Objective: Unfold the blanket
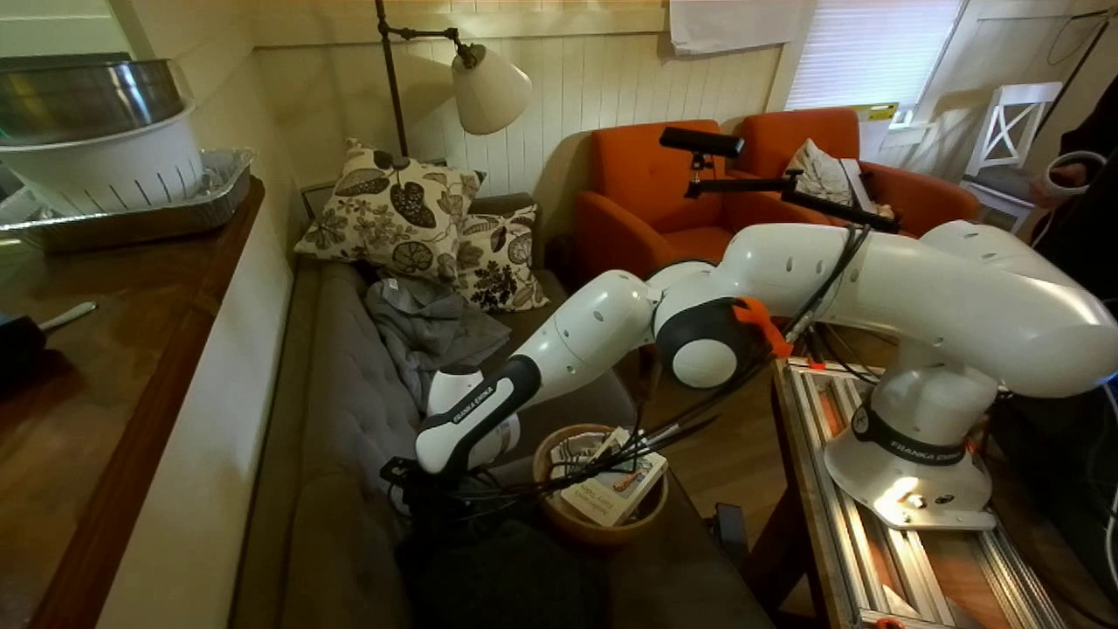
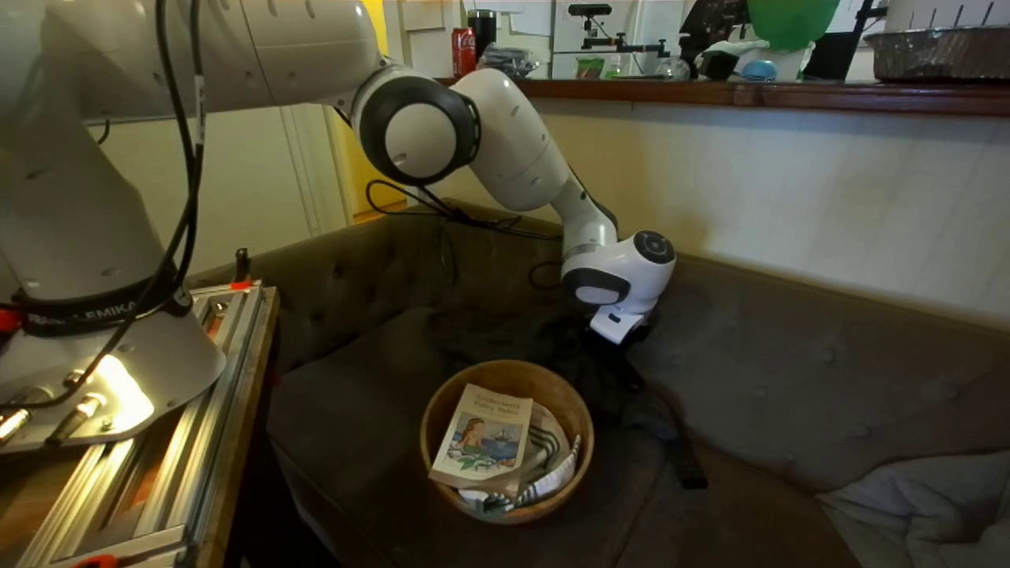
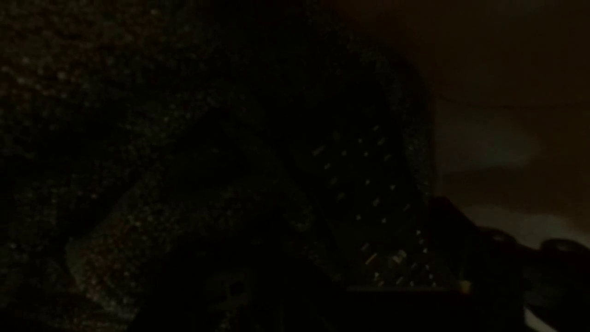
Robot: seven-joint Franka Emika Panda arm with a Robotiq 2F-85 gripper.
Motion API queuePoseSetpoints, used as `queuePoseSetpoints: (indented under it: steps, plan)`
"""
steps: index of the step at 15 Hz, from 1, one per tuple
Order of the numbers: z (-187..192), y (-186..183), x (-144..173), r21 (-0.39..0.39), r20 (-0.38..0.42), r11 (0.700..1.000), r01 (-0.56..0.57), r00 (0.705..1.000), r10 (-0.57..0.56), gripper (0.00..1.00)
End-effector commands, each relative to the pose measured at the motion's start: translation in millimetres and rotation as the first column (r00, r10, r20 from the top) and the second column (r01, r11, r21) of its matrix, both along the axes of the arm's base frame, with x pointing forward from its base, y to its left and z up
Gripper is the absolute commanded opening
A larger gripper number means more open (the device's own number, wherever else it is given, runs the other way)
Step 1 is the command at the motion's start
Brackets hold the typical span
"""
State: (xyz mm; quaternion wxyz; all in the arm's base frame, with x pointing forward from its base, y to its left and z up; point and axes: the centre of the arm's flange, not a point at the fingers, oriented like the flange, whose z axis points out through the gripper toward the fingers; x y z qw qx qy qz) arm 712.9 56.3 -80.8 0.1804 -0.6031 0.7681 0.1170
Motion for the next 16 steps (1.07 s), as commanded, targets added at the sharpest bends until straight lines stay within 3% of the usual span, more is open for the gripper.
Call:
queuePoseSetpoints:
  steps: [1, 6, 9, 10, 11, 13, 16]
  plan:
    - [-35, 6, 49, -0.001, -0.027, 1.000, 0.012, 1.000, -0.012, 0.51]
    - [-29, -2, 45, -0.024, -0.027, 0.999, 0.033, 0.999, -0.033, 0.17]
    - [-4, -17, 13, -0.084, -0.037, 0.996, 0.034, 0.999, -0.038, 0.02]
    - [5, -23, -1, -0.110, -0.017, 0.993, 0.043, 0.999, -0.045, 0.05]
    - [14, -30, -15, -0.133, 0.004, 0.990, 0.054, 0.999, -0.054, 0.00]
    - [22, -43, -32, -0.169, 0.060, 0.981, 0.095, 0.994, -0.086, 0.00]
    - [30, -57, -45, -0.201, 0.156, 0.963, 0.180, 0.976, -0.150, 0.00]
